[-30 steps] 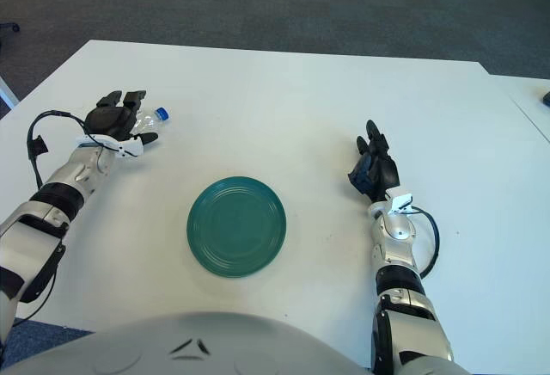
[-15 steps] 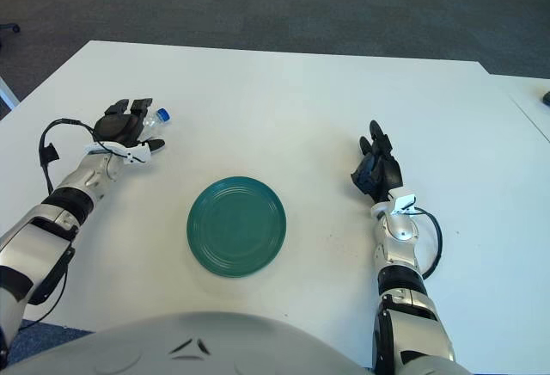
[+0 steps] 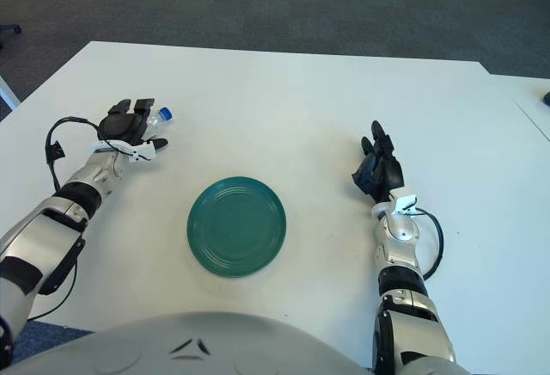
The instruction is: Put the bottle into the plate.
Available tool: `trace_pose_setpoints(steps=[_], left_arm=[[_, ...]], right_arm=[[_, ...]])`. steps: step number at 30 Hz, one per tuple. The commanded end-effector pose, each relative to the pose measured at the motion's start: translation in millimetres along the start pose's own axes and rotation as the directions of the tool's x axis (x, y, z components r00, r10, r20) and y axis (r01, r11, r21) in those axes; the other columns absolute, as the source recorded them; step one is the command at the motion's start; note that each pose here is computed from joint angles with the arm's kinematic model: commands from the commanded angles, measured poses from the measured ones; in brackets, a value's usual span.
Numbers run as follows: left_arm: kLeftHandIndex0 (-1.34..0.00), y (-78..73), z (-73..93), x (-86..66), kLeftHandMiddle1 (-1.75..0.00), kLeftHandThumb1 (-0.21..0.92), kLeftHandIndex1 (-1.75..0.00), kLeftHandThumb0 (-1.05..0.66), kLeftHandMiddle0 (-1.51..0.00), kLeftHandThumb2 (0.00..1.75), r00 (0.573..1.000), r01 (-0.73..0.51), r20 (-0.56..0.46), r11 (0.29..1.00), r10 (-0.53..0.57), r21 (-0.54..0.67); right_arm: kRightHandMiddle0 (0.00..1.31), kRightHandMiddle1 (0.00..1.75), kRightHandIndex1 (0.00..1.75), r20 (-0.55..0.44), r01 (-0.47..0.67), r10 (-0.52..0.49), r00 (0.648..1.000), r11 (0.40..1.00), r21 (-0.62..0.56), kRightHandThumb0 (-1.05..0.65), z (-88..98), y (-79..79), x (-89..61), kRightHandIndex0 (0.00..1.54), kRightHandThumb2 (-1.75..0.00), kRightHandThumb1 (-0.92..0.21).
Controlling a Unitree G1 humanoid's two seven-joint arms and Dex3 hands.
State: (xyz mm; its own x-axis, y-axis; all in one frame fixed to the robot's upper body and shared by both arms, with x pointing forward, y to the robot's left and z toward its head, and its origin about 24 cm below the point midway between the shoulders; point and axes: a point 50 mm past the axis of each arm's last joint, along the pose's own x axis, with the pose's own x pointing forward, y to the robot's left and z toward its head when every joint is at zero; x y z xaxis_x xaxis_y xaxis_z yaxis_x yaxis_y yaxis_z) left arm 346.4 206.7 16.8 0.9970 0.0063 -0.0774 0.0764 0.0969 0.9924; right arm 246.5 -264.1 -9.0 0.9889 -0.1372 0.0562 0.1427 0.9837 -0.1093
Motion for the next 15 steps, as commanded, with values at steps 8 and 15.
trace_pose_setpoints(steps=[8,15], left_arm=[[0.00,-36.4,-4.3,-17.7,-0.60,0.92,-1.23,-1.05,-0.28,0.34,0.985,0.171,-0.032,0.985,-0.172,-0.036],[-0.25,-40.0,0.8,-17.1,-1.62,0.59,-1.68,-0.48,-0.45,0.70,0.981,0.172,-0.078,0.982,-0.178,-0.072]], right_arm=[[0.00,0.00,0.00,-0.082,0.025,-0.023,0.996,1.000,0.018,-1.02,-22.1,-4.2,-31.5,0.00,-1.15,-0.92],[0.04,0.02,0.01,-0.024,0.015,-0.014,1.000,1.000,0.025,-1.02,-15.1,-16.4,-34.8,0.02,-1.16,-0.92]])
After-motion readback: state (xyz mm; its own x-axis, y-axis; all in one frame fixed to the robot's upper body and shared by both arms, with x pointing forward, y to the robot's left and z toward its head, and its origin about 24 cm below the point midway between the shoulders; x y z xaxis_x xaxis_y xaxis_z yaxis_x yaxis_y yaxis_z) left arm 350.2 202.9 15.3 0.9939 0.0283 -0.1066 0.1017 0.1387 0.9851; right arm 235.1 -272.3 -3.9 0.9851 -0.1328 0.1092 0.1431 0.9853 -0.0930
